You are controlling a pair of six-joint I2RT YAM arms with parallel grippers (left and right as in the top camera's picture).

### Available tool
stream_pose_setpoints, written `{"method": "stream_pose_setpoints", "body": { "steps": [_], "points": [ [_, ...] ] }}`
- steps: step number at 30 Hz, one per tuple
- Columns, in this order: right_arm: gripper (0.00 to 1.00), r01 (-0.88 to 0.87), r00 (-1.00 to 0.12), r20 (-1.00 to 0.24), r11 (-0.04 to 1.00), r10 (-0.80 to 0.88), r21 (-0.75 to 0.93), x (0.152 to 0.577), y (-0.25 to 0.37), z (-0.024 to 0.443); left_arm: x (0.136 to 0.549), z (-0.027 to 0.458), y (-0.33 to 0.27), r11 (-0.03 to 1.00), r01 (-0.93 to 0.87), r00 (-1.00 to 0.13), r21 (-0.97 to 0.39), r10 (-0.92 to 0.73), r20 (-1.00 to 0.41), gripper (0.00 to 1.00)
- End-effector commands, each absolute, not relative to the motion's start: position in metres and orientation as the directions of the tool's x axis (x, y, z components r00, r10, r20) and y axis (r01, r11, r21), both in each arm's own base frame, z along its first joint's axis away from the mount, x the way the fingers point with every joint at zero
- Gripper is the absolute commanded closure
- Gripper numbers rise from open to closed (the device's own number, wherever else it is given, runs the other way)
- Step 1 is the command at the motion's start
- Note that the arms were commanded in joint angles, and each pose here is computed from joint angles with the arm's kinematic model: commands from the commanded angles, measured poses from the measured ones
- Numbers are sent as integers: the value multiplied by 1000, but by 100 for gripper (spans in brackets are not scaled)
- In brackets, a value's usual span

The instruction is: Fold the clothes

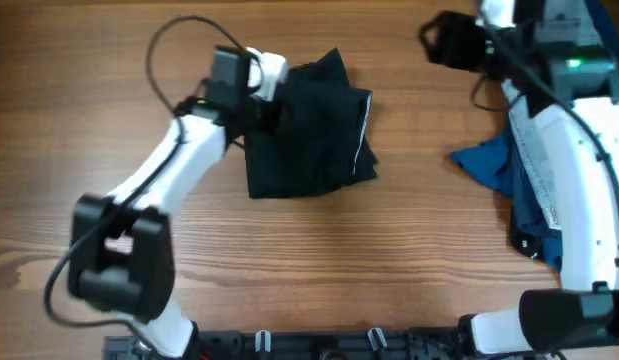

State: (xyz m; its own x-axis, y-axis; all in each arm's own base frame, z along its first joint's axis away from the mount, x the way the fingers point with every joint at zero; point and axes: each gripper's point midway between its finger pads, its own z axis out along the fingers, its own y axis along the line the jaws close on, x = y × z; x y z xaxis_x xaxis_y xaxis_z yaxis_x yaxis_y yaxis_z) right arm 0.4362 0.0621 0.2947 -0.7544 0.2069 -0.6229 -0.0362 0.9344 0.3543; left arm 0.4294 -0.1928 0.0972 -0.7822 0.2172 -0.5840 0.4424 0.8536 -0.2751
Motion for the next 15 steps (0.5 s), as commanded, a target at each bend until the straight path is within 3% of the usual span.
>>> {"method": "stream_pose_setpoints", "body": {
  "steps": [1, 6, 8, 11, 15],
  "points": [
    [23, 22, -784, -574, 934, 237, 356, 434, 49, 279, 428, 59, -224, 850, 483, -771, -209, 300, -562, 96],
    [23, 22, -787, -570, 935, 235, 354, 432, 49, 278, 432, 10, -256, 819, 571, -656, 48, 491, -572, 96],
    [23, 20, -791, -567, 936, 230, 350, 431, 49, 277, 437, 1, -253, 830, 556, -667, 43, 476, -573, 95],
    [23, 24, -805, -550, 937, 224, 347, 427, 49, 273, 455, -19, -229, 902, 431, -743, -12, 347, -572, 93],
    [23, 43, -833, -507, 938, 224, 345, 417, 49, 266, 493, -38, -159, 993, 102, -802, -65, 43, -595, 91]
  ]
}}
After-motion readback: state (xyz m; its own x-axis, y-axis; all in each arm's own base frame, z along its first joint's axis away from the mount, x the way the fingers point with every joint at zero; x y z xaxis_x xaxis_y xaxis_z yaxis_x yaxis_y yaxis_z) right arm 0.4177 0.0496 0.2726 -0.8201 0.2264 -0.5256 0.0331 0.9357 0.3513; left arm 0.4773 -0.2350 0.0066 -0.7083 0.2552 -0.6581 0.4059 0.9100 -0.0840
